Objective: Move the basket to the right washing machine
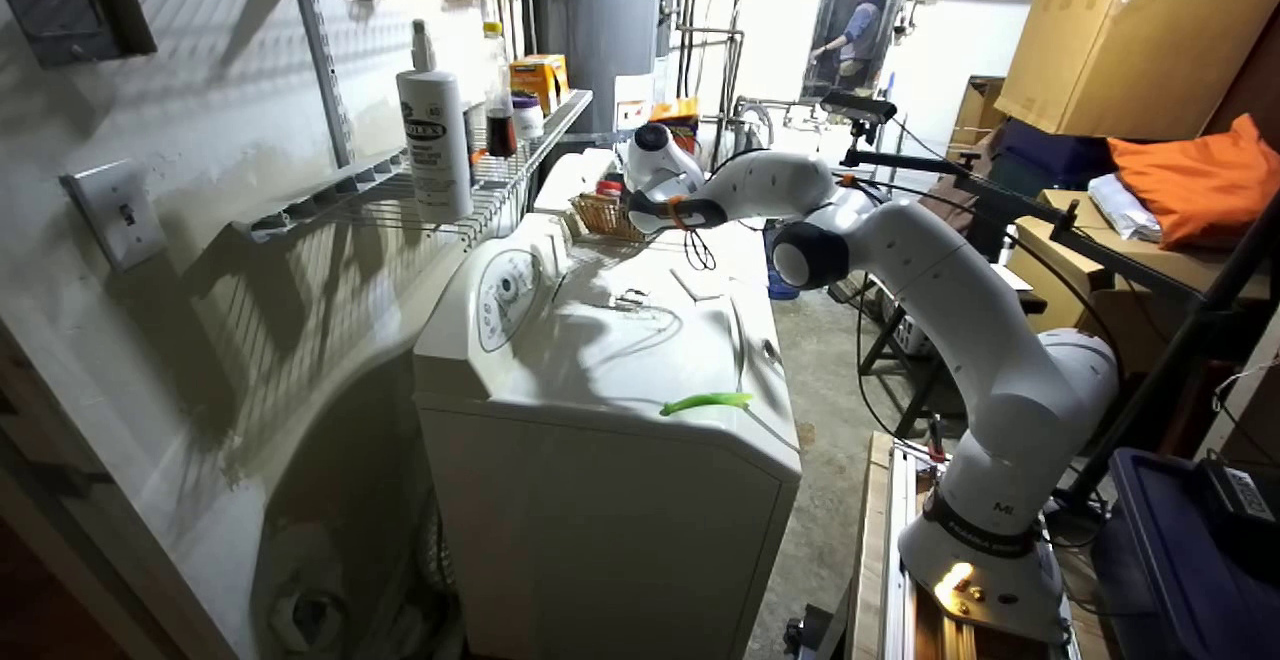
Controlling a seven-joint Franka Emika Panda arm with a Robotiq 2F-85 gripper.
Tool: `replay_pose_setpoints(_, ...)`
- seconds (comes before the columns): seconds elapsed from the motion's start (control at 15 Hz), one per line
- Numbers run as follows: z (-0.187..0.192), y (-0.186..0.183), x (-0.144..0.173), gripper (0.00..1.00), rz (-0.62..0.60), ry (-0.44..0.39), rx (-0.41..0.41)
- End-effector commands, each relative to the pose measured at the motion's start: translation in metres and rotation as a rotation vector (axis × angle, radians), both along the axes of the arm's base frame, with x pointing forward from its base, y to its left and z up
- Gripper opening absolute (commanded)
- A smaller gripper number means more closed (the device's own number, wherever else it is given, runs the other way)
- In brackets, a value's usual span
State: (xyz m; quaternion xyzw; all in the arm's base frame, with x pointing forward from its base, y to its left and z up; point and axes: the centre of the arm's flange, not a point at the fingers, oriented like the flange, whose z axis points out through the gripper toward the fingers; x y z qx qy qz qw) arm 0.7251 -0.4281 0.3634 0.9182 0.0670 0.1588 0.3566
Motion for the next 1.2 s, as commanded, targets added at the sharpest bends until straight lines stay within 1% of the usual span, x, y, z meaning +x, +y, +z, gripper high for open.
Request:
replay_pose_setpoints(0.0,0.037,-0.022,0.027,0.80,0.011,-0.070,-0.089)
replay_pose_setpoints(0.07,0.040,-0.022,0.028,0.88,0.010,-0.075,-0.094)
replay_pose_setpoints(0.13,0.042,-0.022,0.028,0.94,0.010,-0.076,-0.096)
replay_pose_setpoints(0.27,0.044,-0.021,0.028,1.00,0.007,-0.077,-0.101)
replay_pose_setpoints(0.53,0.039,-0.016,0.025,1.00,-0.001,-0.018,-0.064)
replay_pose_setpoints(0.67,0.038,-0.013,0.020,1.00,-0.001,0.045,-0.024)
replay_pose_setpoints(0.93,0.042,-0.007,0.015,1.00,0.029,0.132,0.044)
replay_pose_setpoints(1.13,0.045,0.008,0.009,1.00,0.064,0.183,0.133)
